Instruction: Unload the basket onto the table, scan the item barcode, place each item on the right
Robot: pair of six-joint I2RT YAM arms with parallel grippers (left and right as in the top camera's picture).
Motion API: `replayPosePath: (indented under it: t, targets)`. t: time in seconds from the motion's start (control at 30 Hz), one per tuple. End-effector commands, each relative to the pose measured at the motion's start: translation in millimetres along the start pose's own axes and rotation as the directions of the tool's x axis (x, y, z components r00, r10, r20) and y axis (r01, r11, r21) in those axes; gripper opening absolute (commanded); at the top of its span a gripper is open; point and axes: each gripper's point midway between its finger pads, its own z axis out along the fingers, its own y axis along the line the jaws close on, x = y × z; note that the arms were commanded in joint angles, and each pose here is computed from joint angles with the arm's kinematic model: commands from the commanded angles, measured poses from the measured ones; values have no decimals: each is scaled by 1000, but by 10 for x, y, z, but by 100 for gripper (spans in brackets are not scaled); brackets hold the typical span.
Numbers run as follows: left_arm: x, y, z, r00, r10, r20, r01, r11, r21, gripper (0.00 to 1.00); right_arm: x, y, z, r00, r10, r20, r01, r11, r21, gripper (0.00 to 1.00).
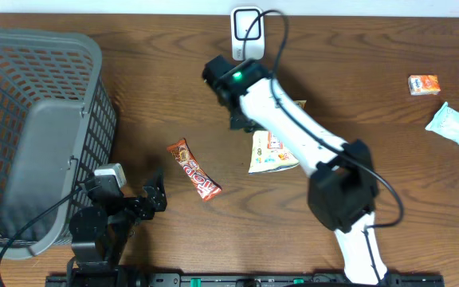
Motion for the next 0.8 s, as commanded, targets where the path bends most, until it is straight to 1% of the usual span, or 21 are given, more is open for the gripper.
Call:
replayPosePath:
  t: [0.0, 0.17, 0.37, 0.4, 0.5, 0.53, 0.57, 0.6, 0.63, 0.67, 0.7, 0.77]
  targets:
    - [7, 11, 3, 1000, 14, 1, -14, 1000, -5, 98, 152, 235, 208, 999, -30, -17, 31, 999, 17, 89]
    - [7, 11, 3, 1000, 14, 1, -14, 1000, -5, 98, 122, 215, 380, 999, 31, 20, -33, 995, 89, 86]
    - [7, 11, 3, 1000, 14, 1, -14, 1000, -5, 98, 153, 207, 726, 1000, 4, 21, -8, 983, 183, 84]
    - [7, 11, 3, 1000, 14, 1, -14, 1000, -5, 98, 214, 179, 886, 1000, -8, -10, 10, 975, 221, 84]
    - [7, 11, 3, 1000, 14, 1, -14, 1000, -5, 98, 406, 77, 1132, 992, -42, -118, 74, 957, 281, 85]
    - [7, 11, 3, 1000, 14, 1, -14, 1000, -5, 98, 507, 31, 1209, 983, -53, -175, 105, 949, 299, 84]
    - [7, 11, 3, 1000, 14, 1, -14, 1000, -5, 98, 601, 2, 1270, 971, -67, -230, 137, 943, 304, 81]
    - [7, 11, 3, 1000, 14, 1, -14, 1000, -5, 98, 710, -6, 1335, 948, -100, -301, 190, 939, 287, 59]
    - [7, 11, 3, 1000, 14, 1, -14, 1000, -5, 98, 783, 13, 1367, 926, -137, -352, 235, 939, 252, 46]
    - [7, 11, 3, 1000, 14, 1, -14, 1000, -5, 98, 830, 34, 1377, 908, -166, -385, 265, 939, 220, 15]
    - [7, 12, 3, 1000, 14, 1, -14, 1000, -5, 98, 885, 57, 1381, 889, -188, -419, 286, 940, 187, 3]
    - [7, 11, 3, 1000, 14, 1, -14, 1000, -5, 98, 959, 112, 1367, 859, -229, -459, 318, 940, 126, 1]
